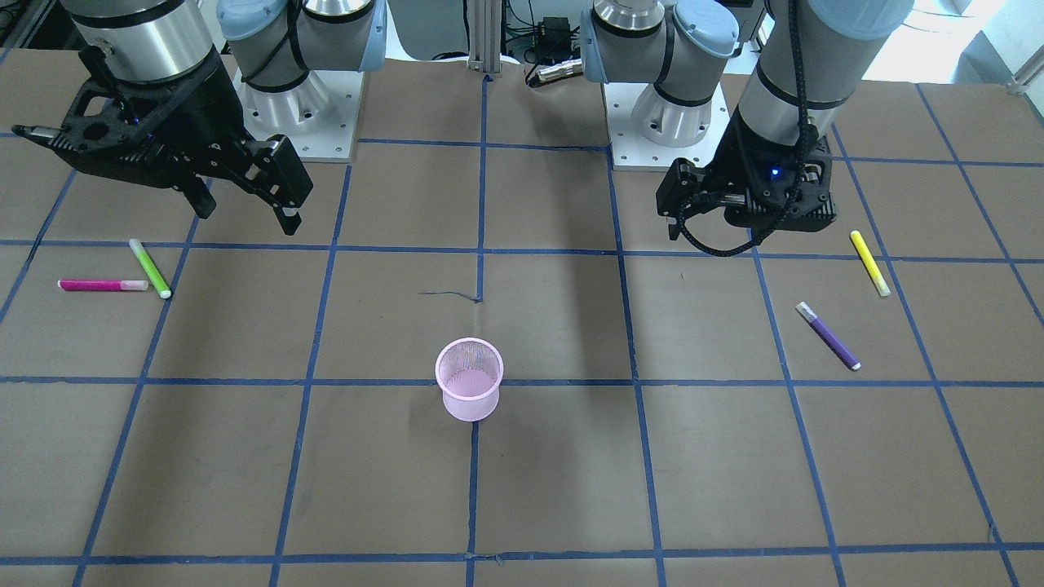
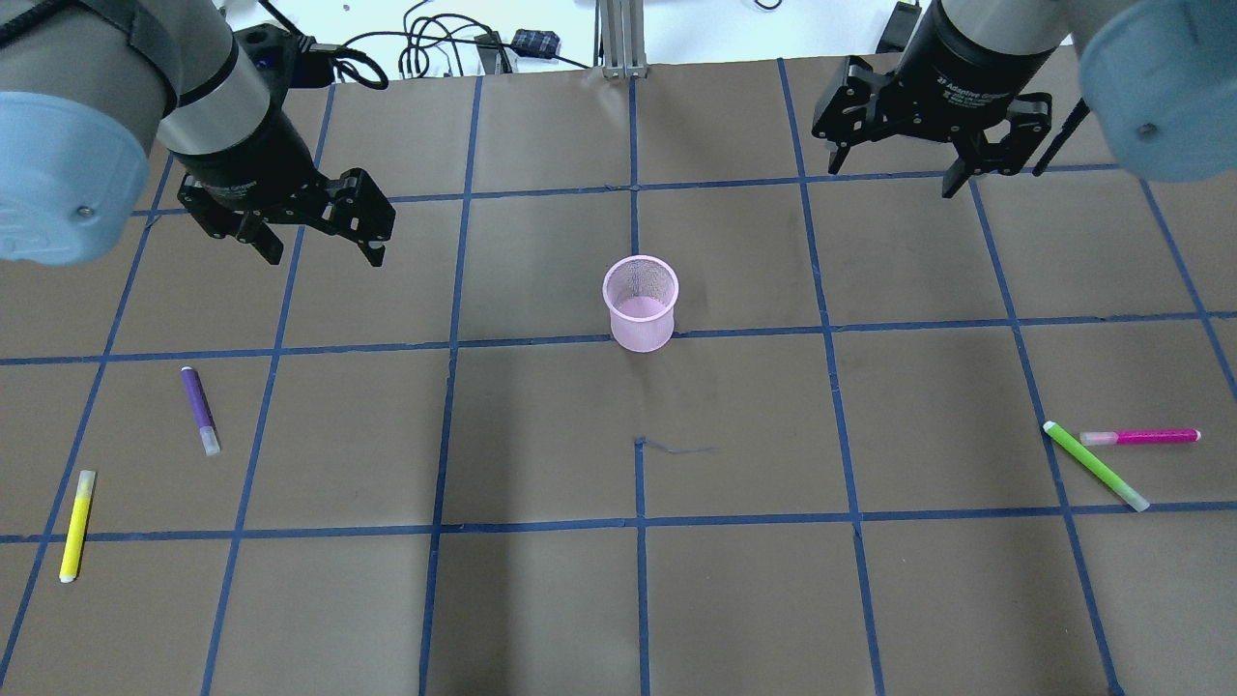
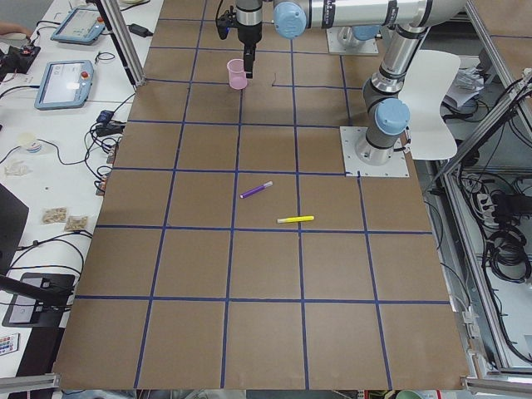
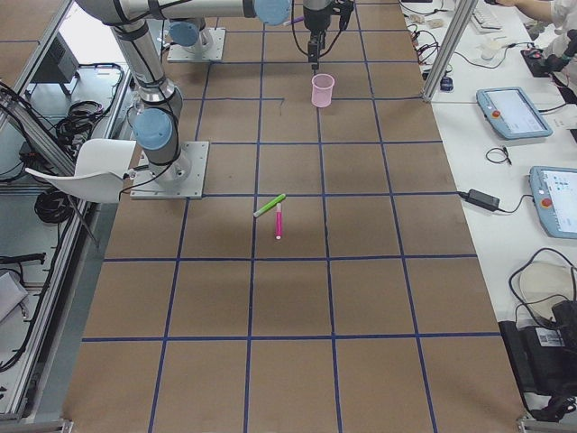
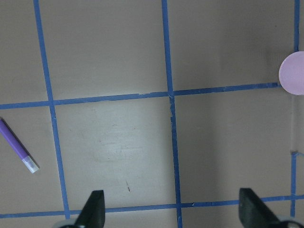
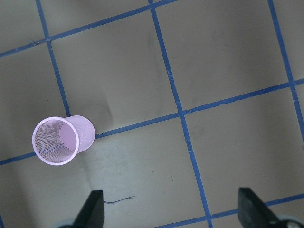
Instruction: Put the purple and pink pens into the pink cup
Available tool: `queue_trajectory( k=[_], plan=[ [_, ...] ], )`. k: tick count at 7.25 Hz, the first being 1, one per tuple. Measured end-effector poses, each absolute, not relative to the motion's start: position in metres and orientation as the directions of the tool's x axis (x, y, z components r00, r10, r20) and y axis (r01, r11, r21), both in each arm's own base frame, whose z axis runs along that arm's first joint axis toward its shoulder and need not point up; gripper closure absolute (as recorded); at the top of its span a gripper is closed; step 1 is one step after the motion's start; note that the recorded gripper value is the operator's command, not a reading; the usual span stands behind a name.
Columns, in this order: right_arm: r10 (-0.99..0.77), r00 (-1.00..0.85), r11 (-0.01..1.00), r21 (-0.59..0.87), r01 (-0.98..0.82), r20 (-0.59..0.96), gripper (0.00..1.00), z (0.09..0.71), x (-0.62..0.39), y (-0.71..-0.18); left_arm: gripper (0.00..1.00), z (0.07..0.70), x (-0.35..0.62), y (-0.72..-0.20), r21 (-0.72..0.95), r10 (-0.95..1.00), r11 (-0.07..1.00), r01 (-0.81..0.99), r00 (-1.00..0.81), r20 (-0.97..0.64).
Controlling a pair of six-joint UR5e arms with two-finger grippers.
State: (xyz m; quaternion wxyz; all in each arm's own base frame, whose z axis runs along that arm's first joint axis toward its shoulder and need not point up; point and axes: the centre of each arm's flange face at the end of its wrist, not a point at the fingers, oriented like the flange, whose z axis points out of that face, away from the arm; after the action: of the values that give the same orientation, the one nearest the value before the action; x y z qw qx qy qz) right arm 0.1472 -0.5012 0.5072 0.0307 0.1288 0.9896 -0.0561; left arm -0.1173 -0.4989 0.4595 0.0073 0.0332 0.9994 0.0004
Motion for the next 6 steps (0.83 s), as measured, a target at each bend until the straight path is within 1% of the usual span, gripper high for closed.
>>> queue_trajectory(
  k=[4, 5, 6],
  plan=[
    [0.241, -0.967, 0.963, -0.102, 0.248, -0.077, 0.0, 0.5063, 0.1468, -0.5019, 0.0, 0.461, -0.1181, -0.4962, 0.005, 0.066, 0.998, 0.066, -0.998, -0.007],
    [0.183, -0.98, 0.976, -0.105, 0.19, -0.071, 0.0, 0.5058, 0.1446, -0.5037, 0.0, 0.4612, -0.118, -0.496, 0.005, 0.066, 0.998, 0.066, -0.998, -0.006],
    [0.09, -0.995, 0.991, -0.096, 0.094, -0.048, 0.0, 0.5044, 0.1378, -0.5049, 0.0, 0.4631, -0.118, -0.4951, 0.001, 0.066, 0.998, 0.066, -0.998, -0.007]
  ],
)
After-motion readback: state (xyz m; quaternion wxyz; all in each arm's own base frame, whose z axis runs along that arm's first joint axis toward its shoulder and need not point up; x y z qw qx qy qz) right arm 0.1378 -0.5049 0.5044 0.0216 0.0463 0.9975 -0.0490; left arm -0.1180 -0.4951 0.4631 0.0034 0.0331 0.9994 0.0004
